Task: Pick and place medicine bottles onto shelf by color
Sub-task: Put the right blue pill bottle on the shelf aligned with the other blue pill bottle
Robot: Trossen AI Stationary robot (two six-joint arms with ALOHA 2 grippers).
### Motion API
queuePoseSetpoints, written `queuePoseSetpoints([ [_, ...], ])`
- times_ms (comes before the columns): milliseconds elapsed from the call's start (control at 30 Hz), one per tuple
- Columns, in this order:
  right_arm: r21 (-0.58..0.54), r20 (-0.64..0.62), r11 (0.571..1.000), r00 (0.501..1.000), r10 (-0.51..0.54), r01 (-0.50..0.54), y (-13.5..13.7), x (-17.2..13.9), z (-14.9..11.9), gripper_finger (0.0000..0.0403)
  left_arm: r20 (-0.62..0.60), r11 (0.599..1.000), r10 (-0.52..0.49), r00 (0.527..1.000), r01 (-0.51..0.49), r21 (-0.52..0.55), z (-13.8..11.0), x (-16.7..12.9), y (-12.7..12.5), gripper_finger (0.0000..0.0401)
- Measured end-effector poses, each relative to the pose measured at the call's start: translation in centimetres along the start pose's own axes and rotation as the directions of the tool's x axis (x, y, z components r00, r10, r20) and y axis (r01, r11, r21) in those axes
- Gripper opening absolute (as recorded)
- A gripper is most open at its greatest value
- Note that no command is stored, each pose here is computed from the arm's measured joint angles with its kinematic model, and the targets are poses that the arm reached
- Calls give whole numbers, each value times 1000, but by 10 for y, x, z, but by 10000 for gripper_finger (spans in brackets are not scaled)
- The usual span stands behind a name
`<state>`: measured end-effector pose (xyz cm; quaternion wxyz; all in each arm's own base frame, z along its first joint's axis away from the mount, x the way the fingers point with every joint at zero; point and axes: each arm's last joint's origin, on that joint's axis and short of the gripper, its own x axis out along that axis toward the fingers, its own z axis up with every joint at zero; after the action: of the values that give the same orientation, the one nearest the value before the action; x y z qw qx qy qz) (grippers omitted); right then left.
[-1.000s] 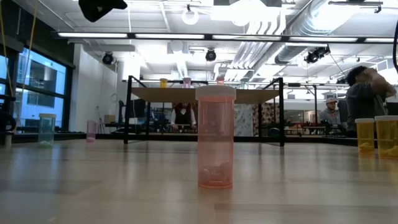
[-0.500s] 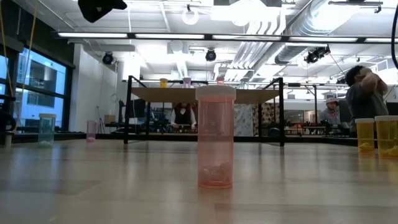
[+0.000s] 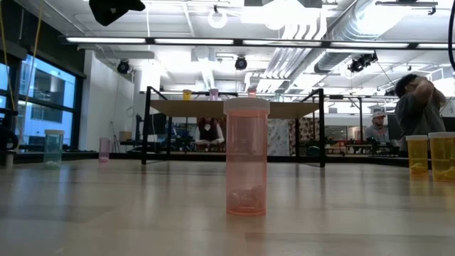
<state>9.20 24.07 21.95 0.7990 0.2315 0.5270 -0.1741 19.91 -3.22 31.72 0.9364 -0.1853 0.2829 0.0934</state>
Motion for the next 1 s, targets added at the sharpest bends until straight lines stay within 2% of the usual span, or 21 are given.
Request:
queuePoseSetpoints([
  [500, 74, 186, 996, 980, -69, 56, 4, 32, -32, 210, 2, 1000, 3, 1000, -3, 0, 0, 0, 0, 202],
  [1000, 78, 229, 994, 969, -89, 73, 5, 42, -37, 210, 2, 1000, 3, 1000, -3, -23, 0, 0, 0, 202],
])
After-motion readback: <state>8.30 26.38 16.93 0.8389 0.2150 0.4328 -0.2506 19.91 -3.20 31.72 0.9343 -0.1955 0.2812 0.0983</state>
